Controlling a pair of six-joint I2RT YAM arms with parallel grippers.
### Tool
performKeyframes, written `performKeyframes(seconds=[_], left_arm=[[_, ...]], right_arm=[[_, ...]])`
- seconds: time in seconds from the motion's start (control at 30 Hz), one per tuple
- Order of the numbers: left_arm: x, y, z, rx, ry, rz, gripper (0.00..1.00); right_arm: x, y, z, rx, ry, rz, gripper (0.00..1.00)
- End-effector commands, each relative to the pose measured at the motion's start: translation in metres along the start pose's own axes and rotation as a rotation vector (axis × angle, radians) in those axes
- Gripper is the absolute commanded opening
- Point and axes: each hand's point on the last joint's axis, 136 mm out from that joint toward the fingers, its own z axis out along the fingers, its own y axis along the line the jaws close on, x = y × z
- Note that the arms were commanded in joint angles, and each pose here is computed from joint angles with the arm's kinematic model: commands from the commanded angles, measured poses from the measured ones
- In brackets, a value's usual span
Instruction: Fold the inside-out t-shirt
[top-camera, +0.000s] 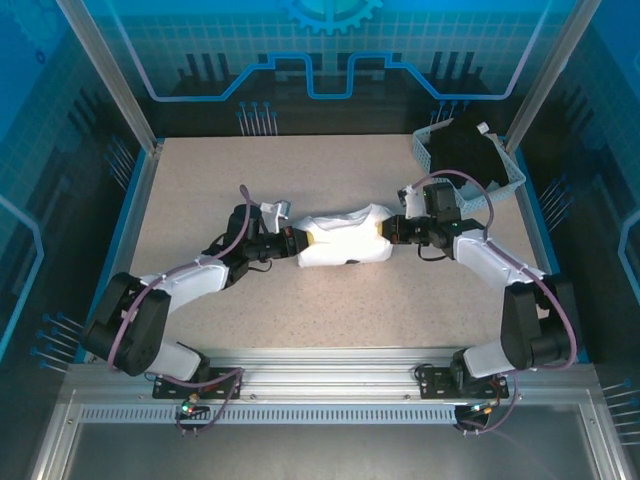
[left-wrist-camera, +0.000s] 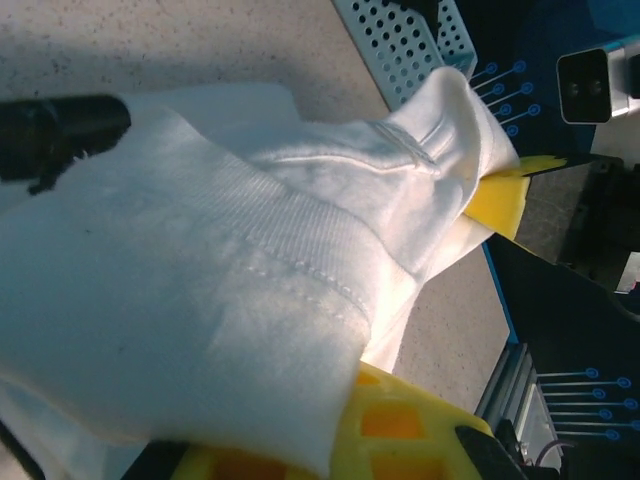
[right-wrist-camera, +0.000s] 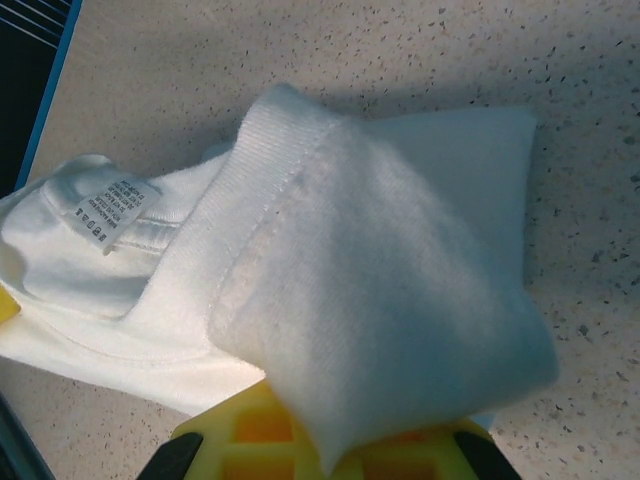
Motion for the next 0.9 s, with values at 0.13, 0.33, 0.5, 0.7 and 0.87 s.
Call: performKeyframes(seconds=[0.13,0.33,0.5,0.7,0.87], left_arm=[[-0.017,0.029,0.015,-0.104,-0.067,-0.007,0.0],[-0.001,0.07,0.031,-0.204,-0.018,-0.049,0.04],[0.011,0.11,0.037,-0.279,0.0,-0.123,0.18],[0.004,0.117,0.02,-0.344,-0.037,-0.144,0.47],[0.011,0.104,0.005,-0.354,-0.002,-0.174,0.64]], right_arm=[[-0.012,-0.012,0.02,0.053,0.015,-0.004,0.01],[-0.011,-0.039,0.054,0.143,0.117,0.049,0.04],[0.008,-0.067,0.085,0.211,0.249,0.113,0.1],[-0.01,-0.074,0.062,0.324,0.238,0.05,0.33],[-0.011,-0.062,0.03,0.351,0.185,0.008,0.48]])
